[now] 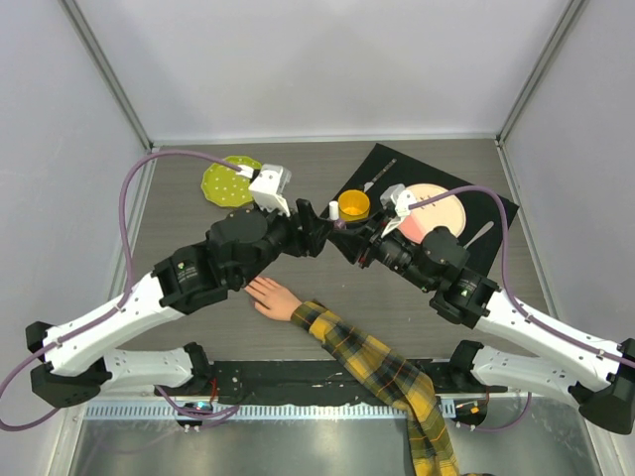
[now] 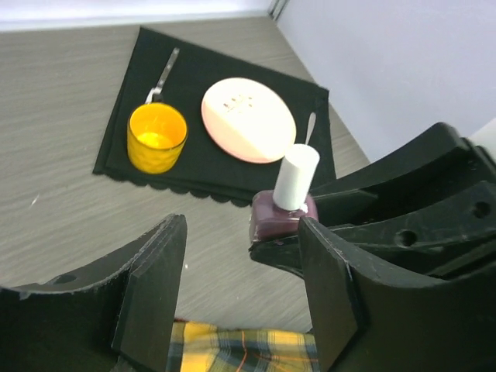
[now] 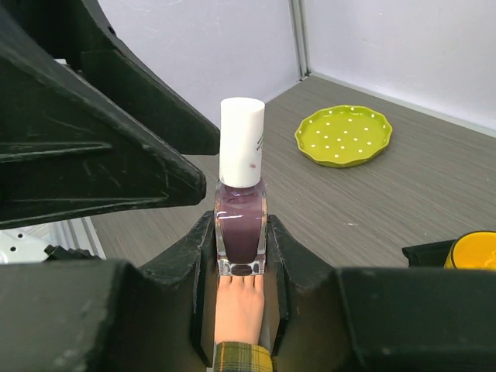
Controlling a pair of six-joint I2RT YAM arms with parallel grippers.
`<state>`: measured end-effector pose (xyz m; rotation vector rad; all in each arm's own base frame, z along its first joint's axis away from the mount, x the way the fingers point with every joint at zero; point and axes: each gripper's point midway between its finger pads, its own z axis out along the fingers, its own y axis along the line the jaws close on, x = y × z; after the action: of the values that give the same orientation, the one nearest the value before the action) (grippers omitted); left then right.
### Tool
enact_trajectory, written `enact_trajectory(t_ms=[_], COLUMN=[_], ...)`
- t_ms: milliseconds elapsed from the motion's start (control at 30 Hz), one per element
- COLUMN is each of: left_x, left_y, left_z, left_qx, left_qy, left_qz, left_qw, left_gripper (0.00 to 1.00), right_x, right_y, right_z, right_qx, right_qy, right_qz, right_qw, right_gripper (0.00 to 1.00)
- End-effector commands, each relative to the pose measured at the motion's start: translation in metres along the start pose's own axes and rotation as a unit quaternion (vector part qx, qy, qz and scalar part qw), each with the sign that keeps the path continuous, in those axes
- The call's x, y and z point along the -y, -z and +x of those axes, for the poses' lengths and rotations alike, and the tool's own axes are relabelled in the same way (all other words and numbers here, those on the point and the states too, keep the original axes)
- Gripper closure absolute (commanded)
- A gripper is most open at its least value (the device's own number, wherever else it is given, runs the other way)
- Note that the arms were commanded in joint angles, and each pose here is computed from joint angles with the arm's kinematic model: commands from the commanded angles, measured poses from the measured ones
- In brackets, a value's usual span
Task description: Paint the nails
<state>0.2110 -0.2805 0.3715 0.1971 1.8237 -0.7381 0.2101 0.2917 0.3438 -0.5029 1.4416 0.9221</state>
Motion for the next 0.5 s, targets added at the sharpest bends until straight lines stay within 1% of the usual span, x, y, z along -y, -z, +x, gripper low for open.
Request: enact_trajectory(t_ms=[0,167,233,467], left_x=[0.018,0.024,0.026,0.034], left_y=[0.007,-0.003,-0.008,-0.015], left_z=[-0.045,-0.042,-0.041,-0.036], left_qx=[0.093,0.085,0.083,0.07], left_qy=[0.008,-0.001,-0.005,-0.01], left_qz=[0.04,0.043,0.041,0.052], left_qw=[0.995,0.995,0.996,0.996], left_gripper=[0.37,0.38,0.41,0.46], right_x=[0.0,-0.003,-0.004,-0.006], right_y=[-0.001,-0.001,0.0,0.001], right_z=[-0.032,-0.035,-0.037,-0.04], right_qx=[0.041,0.044,0.048,0.052], right_qy=[0.007,0.006,0.006,0.006], right_qz=[0.01,0.004,0.001,-0.004], right_qw=[0.999,0.999,0.999,0.999], right_gripper=[0.99,0.99,0.99,0.99])
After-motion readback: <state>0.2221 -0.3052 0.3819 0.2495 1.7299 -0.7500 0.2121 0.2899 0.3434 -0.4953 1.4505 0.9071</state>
